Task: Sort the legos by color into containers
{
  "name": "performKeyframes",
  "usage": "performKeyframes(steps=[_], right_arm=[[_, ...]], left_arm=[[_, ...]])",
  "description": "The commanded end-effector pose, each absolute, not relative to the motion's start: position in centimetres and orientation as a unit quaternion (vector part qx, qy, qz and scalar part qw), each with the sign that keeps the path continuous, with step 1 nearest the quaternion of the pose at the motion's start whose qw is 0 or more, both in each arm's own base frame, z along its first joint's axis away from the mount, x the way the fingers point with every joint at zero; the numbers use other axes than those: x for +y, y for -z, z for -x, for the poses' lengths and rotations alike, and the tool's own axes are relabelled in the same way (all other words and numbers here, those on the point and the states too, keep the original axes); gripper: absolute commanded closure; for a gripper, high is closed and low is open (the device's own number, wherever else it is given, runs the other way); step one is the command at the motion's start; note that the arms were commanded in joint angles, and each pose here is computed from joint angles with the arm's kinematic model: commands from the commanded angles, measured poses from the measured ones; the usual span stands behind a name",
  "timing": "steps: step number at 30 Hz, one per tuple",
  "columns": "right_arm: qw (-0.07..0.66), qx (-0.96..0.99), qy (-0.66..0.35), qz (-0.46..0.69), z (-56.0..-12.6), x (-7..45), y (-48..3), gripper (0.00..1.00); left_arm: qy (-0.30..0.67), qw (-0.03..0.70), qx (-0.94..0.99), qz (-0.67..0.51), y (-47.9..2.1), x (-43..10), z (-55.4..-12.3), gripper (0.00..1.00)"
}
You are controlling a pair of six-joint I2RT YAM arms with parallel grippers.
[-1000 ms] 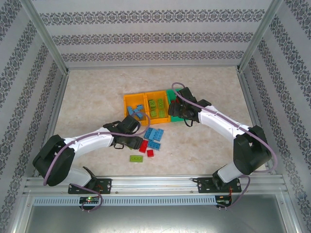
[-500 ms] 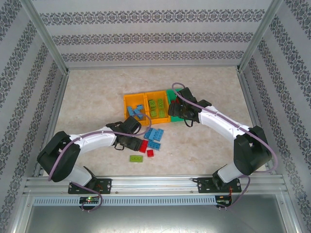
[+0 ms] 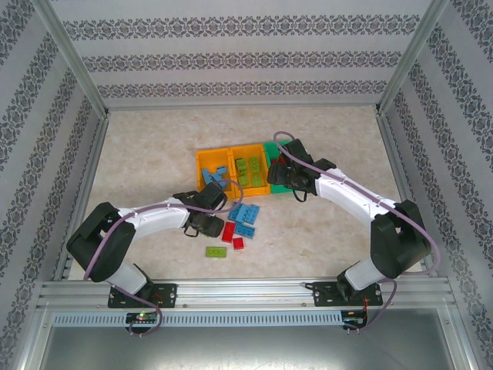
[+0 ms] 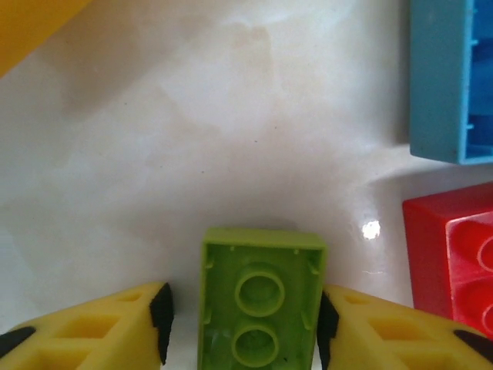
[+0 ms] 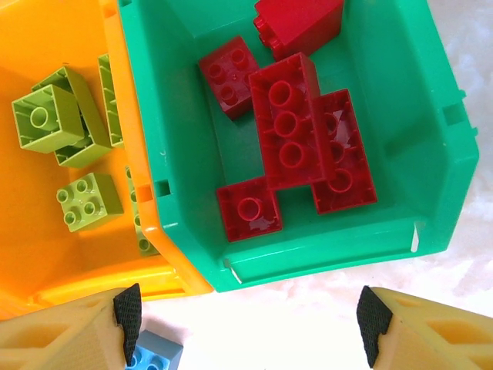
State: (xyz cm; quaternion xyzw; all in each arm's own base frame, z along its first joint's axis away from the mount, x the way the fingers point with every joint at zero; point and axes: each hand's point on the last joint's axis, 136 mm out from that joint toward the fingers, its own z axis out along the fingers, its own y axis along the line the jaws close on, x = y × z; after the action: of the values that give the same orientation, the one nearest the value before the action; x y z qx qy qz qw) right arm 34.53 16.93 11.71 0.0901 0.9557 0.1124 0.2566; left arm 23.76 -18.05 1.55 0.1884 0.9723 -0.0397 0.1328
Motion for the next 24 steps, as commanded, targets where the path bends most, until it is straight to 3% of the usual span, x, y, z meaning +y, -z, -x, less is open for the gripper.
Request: performKeyframes(steps=[1, 7, 10, 19, 24], right_arm=[[0.266, 0.951, -0.116, -0.104, -34.4, 16.3, -12.3, 0.23], [0.269, 0.950, -0.119, -0.103, -34.4, 16.2, -12.4, 0.23], [0.276, 0.951, -0.119, -0.069, -34.0, 17.0, -12.7, 0.23], [0.322, 0.941, -0.105, 0.000, -30.5, 16.2, -11.8, 0.19], [0.321, 0.938, -0.125, 0.044, -28.1, 16.4, -10.7, 0.18]], left_arm=[[0.044, 0.106, 0.975, -0.192, -1.0, -18.3, -22.6, 0.56], [0.051, 0.115, 0.976, -0.175, -2.0, -18.4, -22.8, 0.71], [0.045, 0.135, 0.976, -0.163, -3.7, -18.4, -23.7, 0.74], [0.088, 0.262, 0.947, -0.165, -14.8, -22.7, -30.3, 0.75], [0.120, 0.264, 0.943, -0.164, -16.3, -26.5, -34.9, 0.75]])
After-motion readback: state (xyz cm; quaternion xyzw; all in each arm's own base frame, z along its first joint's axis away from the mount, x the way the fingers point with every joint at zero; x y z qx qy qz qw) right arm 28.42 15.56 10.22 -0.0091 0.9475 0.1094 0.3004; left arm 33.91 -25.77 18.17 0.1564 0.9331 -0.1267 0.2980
